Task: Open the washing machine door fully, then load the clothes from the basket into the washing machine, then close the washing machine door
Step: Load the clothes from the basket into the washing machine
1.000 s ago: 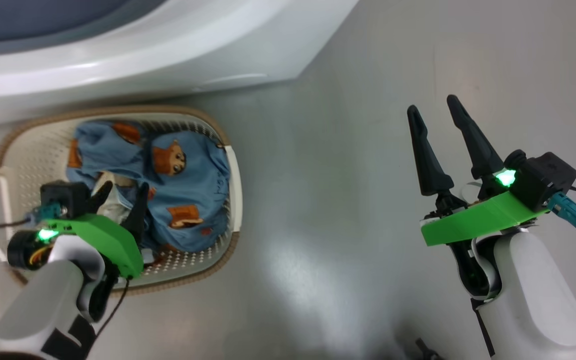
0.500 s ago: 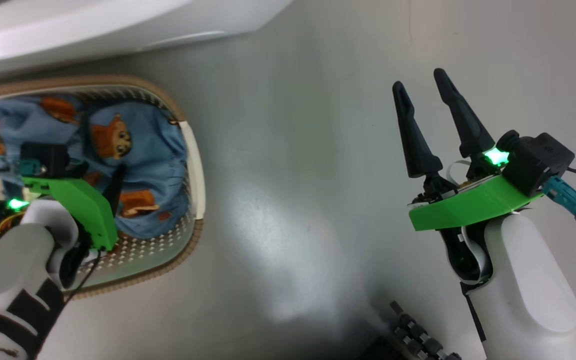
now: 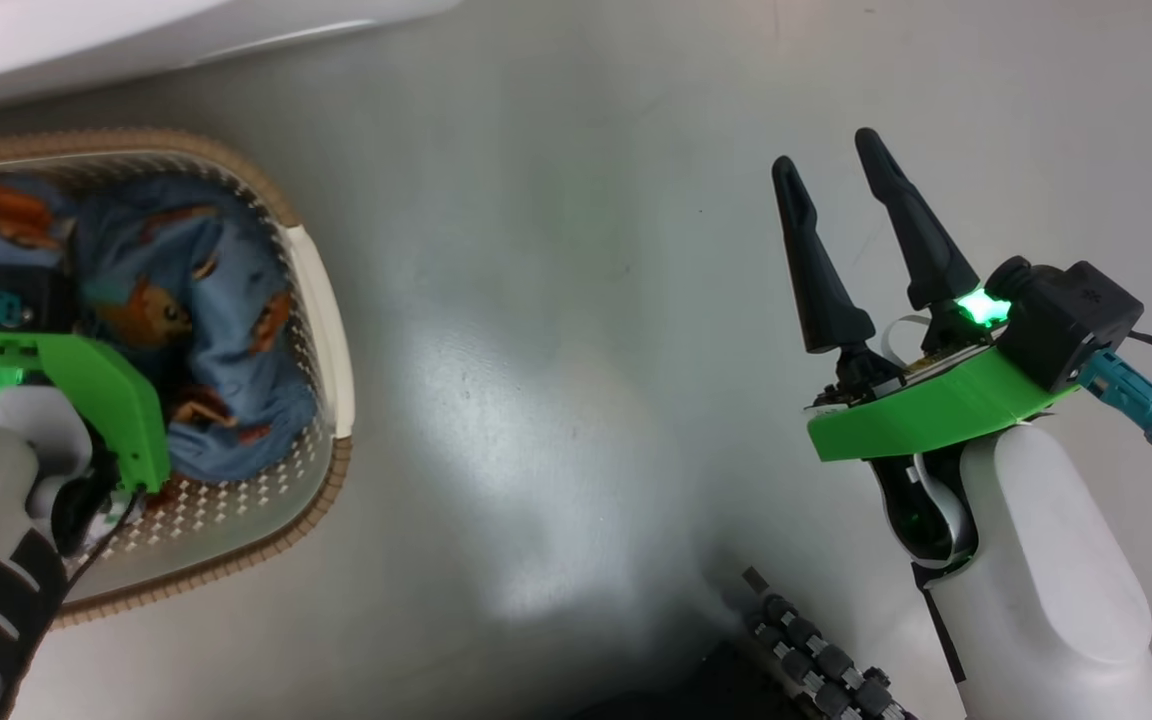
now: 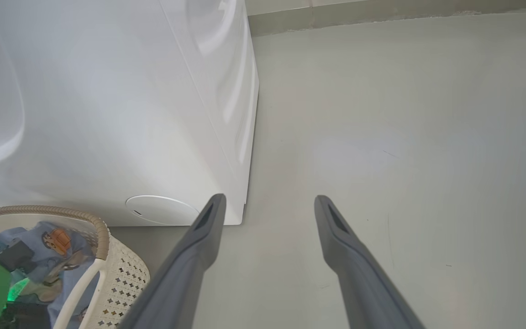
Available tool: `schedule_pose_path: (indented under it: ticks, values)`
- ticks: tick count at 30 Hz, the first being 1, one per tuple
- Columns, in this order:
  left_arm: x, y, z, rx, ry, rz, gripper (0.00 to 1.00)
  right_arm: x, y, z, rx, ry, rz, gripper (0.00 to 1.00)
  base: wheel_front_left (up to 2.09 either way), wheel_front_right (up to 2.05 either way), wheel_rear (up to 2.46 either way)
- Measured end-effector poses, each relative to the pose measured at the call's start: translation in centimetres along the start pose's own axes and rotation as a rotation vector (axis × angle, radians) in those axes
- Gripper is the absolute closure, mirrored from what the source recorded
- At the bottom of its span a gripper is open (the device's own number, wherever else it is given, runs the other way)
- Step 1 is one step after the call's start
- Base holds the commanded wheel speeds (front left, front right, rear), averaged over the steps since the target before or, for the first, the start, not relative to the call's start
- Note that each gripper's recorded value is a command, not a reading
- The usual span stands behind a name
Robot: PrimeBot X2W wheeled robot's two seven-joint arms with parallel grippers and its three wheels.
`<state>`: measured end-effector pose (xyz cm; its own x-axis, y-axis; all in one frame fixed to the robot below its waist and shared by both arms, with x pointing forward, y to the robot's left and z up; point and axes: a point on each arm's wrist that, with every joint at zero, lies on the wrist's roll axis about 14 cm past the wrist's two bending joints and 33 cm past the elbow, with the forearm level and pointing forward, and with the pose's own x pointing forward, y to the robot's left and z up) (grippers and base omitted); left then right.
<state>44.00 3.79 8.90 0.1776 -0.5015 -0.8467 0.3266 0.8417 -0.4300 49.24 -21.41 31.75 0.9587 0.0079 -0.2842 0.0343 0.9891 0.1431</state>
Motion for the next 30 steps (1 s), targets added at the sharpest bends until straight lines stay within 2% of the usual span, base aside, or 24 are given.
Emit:
schedule_pose_path:
  ticks: [5,6,7,8,19,30]
  values:
    - [0.3,-0.1,-1.7,0.010,0.087,-0.002,0.00,-0.1,-0.2,0.0,0.015,0.000,-0.009,0.00,0.00,0.00,0.00]
    - [0.3,-0.3,-1.7,0.016,0.085,-0.007,0.40,-0.1,-0.2,0.0,0.021,-0.001,-0.010,0.00,0.00,0.00,0.00]
    - [0.3,-0.4,-1.5,0.015,0.072,-0.010,0.91,-0.1,-0.2,0.1,0.022,-0.002,-0.010,0.00,0.00,0.00,0.00]
    - [0.2,-0.5,-1.2,0.011,0.058,-0.012,1.00,-0.1,-0.2,0.1,0.022,-0.003,-0.010,0.00,0.00,0.00,0.00]
    - [-1.3,-1.6,1.7,0.061,-0.076,-0.035,1.00,-0.1,0.7,1.7,0.033,-0.039,0.011,0.00,0.00,0.00,0.00]
    - [-5.4,-3.9,4.9,0.077,-0.281,-0.075,1.00,-0.3,2.1,4.5,0.052,-0.103,0.043,0.00,0.00,0.00,0.00]
